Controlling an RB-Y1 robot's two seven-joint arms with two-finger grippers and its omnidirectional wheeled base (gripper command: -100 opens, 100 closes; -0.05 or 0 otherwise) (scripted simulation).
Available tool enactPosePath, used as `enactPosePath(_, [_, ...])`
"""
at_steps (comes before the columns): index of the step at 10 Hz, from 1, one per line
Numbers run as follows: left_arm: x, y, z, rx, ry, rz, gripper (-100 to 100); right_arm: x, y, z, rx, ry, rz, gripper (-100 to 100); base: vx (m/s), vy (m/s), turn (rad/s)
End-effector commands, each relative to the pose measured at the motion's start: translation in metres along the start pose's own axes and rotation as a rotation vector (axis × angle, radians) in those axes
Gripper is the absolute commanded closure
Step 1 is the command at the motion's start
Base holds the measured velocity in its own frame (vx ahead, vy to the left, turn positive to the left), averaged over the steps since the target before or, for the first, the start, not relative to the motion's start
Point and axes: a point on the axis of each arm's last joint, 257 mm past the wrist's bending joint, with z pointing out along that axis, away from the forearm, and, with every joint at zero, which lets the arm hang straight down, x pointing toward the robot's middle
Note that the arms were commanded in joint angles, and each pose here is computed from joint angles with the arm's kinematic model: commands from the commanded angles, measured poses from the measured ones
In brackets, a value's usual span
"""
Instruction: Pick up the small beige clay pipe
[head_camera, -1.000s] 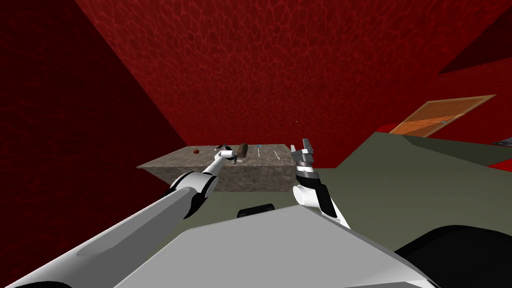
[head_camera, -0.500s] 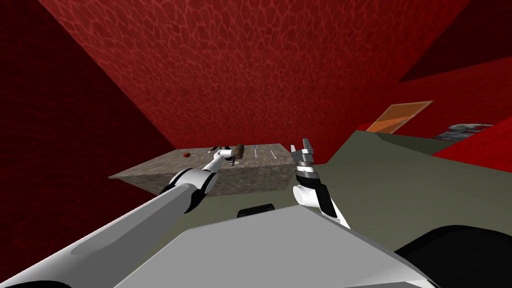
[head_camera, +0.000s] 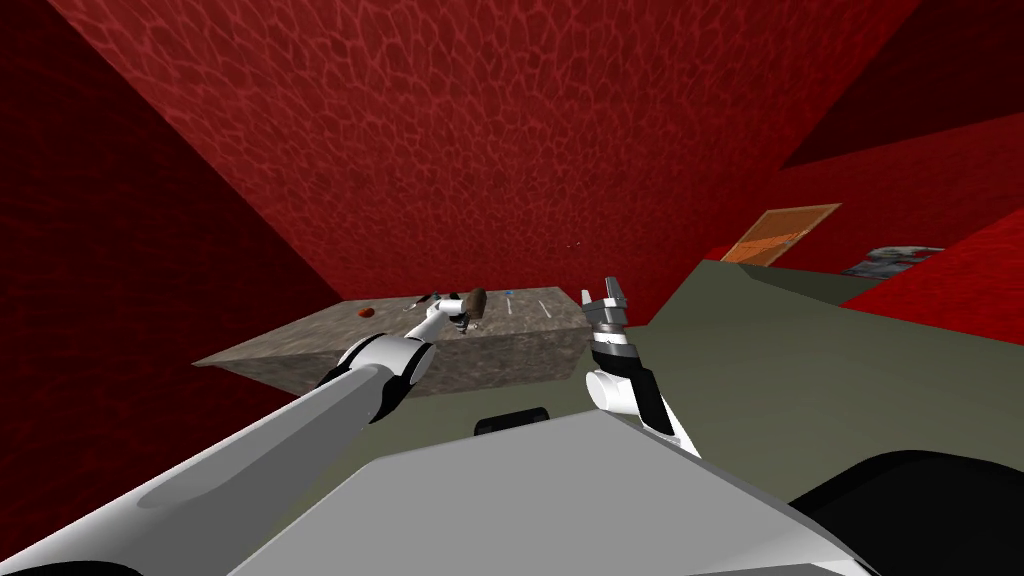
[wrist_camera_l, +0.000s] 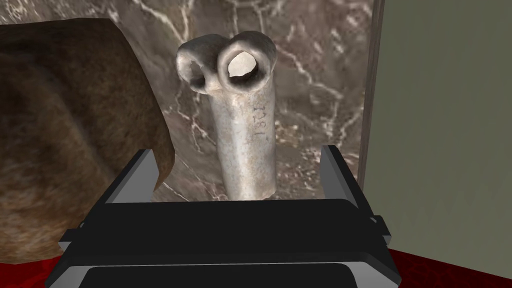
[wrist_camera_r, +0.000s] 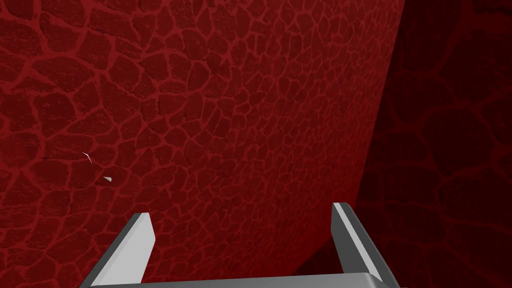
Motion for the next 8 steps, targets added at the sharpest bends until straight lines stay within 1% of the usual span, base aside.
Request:
enactPosePath(1, [0.0, 0.0, 0.0, 0.0, 0.0, 0.0, 0, 0.0, 0.0, 0.0, 0.0, 0.0, 0.0, 0, 0.0, 0.0, 0.0])
enactPosePath(2, [0.009, 0.0, 0.002, 0.002, 0.004, 0.008, -100, 0.0, 0.0, 0.0, 0.0, 0.0, 0.0, 0, 0.014, 0.02, 0.023])
enactPosePath(4, [0.029, 0.001, 0.004, 0.005, 0.019, 0.017, -100, 0.0, 0.0, 0.0, 0.0, 0.0, 0.0, 0, 0.034, 0.046, 0.035])
enactPosePath(5, [0.027, 0.001, 0.004, 0.004, 0.01, 0.022, -100, 0.0, 0.0, 0.0, 0.0, 0.0, 0.0, 0, 0.029, 0.039, 0.007])
enactPosePath(8, [0.054, 0.004, 0.007, 0.007, 0.028, 0.025, -100, 0.0, 0.0, 0.0, 0.0, 0.0, 0.0, 0, 0.027, 0.043, 0.03])
